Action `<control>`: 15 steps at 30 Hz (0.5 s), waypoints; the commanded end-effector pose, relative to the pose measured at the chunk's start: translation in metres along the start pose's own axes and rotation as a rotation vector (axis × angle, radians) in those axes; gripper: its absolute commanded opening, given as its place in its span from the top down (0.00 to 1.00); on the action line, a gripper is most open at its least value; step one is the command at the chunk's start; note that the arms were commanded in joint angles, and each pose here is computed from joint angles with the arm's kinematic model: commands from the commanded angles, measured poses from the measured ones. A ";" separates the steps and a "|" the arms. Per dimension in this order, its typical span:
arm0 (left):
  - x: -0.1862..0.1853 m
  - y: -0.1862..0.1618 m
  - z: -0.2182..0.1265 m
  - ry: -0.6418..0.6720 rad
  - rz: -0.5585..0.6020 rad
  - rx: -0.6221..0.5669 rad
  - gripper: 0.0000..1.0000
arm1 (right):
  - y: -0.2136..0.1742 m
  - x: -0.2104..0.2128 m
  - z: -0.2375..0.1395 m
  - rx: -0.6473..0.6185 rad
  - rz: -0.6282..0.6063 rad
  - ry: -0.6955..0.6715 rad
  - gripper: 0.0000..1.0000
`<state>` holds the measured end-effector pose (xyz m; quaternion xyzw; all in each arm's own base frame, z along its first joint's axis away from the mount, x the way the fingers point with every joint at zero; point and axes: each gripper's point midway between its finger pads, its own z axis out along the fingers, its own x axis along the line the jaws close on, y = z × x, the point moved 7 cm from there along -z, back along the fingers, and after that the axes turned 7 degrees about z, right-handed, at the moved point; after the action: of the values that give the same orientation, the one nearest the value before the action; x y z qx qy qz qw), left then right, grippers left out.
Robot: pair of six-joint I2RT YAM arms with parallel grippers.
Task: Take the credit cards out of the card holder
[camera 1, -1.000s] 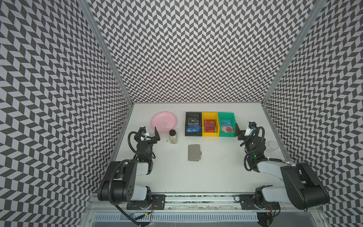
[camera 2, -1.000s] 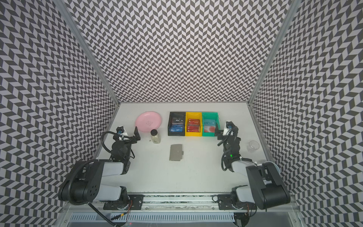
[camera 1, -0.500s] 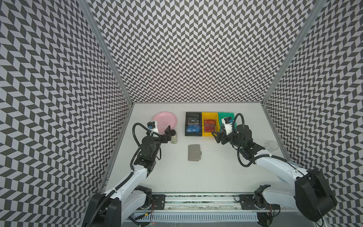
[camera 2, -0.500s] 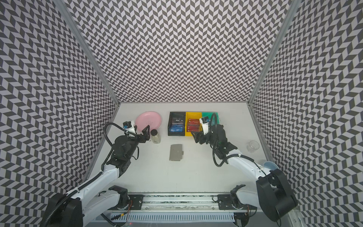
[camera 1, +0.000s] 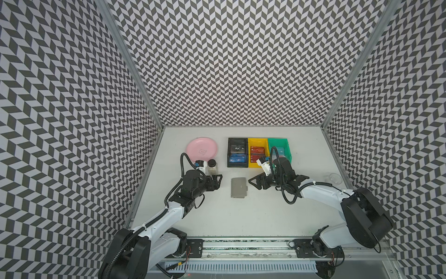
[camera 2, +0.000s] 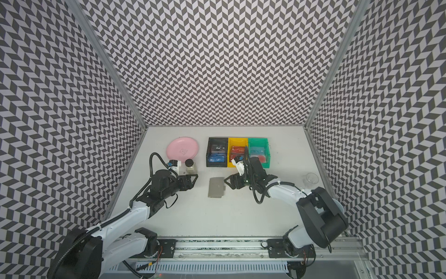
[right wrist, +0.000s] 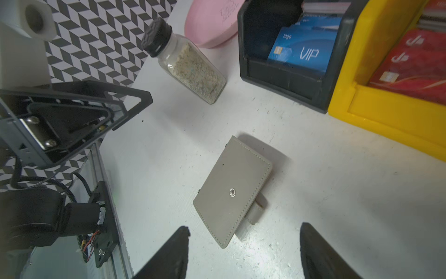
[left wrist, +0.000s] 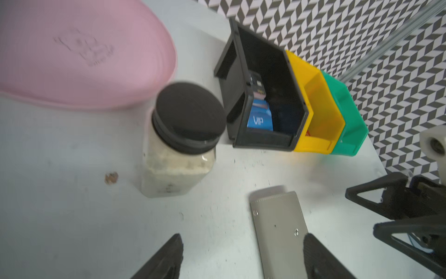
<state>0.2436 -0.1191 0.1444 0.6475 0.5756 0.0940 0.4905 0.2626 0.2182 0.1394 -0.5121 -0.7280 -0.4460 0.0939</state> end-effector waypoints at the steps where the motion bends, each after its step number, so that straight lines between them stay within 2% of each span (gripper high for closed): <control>1: -0.011 -0.003 0.004 -0.086 -0.053 0.083 0.22 | 0.005 0.007 0.006 0.010 0.016 0.043 0.30; 6: -0.018 -0.012 0.012 -0.192 -0.090 0.131 0.31 | 0.004 0.005 0.016 0.038 0.034 0.069 0.35; 10: -0.019 -0.023 0.021 -0.219 -0.103 0.182 0.40 | 0.002 0.003 0.026 0.063 0.049 0.090 0.40; 15: -0.023 -0.033 0.029 -0.248 -0.107 0.217 0.44 | -0.001 0.000 0.034 0.069 0.061 0.095 0.41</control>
<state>0.2319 -0.1499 0.1074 0.6733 0.5712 -0.0632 0.4652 0.2672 0.2329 0.1117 -0.5258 -0.7254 -0.4166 0.1540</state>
